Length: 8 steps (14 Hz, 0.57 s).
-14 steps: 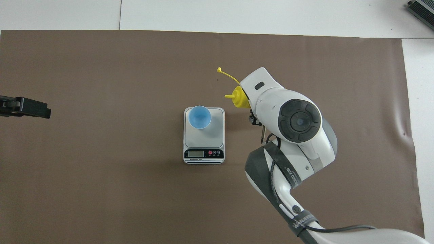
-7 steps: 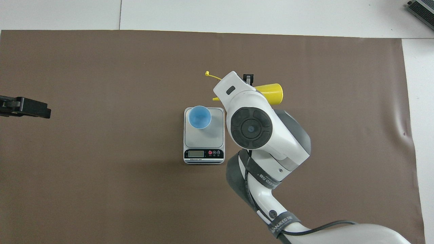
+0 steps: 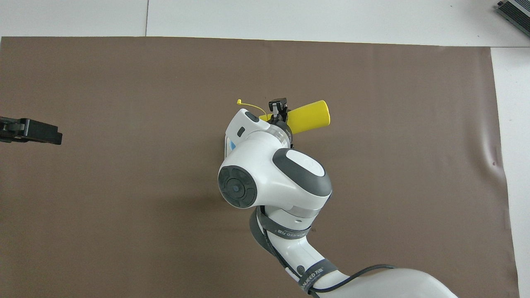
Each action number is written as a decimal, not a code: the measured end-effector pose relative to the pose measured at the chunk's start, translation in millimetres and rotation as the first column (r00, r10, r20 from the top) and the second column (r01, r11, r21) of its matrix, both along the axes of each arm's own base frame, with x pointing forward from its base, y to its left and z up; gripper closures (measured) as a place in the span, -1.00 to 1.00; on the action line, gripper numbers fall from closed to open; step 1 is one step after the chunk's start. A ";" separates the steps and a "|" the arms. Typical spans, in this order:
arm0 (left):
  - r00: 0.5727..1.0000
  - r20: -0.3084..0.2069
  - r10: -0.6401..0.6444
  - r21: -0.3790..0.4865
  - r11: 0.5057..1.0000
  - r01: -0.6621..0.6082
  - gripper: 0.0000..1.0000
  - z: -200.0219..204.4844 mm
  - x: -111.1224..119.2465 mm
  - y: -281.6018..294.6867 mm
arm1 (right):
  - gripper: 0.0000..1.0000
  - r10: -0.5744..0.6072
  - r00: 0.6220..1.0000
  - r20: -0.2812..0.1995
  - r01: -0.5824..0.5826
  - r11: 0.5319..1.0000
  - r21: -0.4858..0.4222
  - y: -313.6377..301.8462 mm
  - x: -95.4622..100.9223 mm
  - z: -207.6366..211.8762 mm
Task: Pour seasoning into cup on scale with both arms
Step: 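Tilt the bottle nozzle down into the cup with the right gripper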
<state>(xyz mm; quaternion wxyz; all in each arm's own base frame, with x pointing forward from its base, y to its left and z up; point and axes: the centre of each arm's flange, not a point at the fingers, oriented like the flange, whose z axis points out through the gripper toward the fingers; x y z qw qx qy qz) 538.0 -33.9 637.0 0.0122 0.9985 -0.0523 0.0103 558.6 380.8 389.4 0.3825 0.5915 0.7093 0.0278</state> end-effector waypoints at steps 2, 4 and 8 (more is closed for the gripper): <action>1.000 0.000 0.000 0.000 1.000 0.000 -1.00 0.0 0.0 0.0 | 0.07 0.004 1.000 0.004 -0.004 0.999 -0.039 0.9 -1.4 -5.1; 1.000 0.000 0.000 0.000 1.000 0.000 -1.00 0.0 0.0 0.0 | 0.07 0.005 1.000 0.008 -0.005 0.998 -0.068 3.0 -3.5 -10.7; 1.000 0.000 0.000 0.000 1.000 0.000 -1.00 0.0 0.0 0.0 | 0.07 0.028 0.999 0.022 -0.026 0.995 -0.092 10.7 -7.5 -16.8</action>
